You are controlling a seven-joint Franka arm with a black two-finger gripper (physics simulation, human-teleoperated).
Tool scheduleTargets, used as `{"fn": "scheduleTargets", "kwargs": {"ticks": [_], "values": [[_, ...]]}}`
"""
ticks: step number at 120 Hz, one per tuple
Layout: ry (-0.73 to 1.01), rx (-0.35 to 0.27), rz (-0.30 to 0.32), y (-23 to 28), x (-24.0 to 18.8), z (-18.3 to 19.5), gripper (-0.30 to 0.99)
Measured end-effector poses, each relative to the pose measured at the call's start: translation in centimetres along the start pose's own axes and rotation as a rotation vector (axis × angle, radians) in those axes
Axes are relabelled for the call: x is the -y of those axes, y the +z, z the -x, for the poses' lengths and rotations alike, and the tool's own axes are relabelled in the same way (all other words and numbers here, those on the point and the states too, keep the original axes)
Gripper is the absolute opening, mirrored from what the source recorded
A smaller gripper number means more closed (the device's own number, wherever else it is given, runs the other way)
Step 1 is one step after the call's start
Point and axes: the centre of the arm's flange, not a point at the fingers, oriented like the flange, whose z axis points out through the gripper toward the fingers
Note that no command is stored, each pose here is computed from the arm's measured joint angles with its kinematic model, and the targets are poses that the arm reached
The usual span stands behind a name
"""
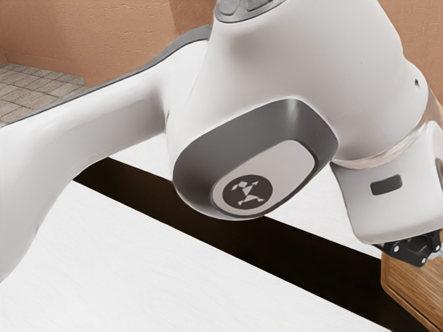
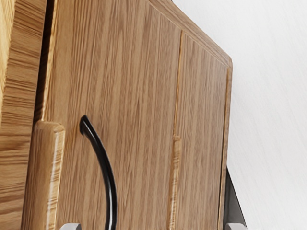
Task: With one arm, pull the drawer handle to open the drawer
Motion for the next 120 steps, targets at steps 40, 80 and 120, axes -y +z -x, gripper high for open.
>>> {"fn": "scheduleTargets", "kwargs": {"ticks": [40,80,120], "values": [[0.049,0.015,-0.008,2.7,0.6,0.8,0.3],[0.059,-0.014,-0.024,3.1,0.9,0.6,0.27],[0.005,-0.061,0.007,4.6,1.0,0.8,0.27]]}}
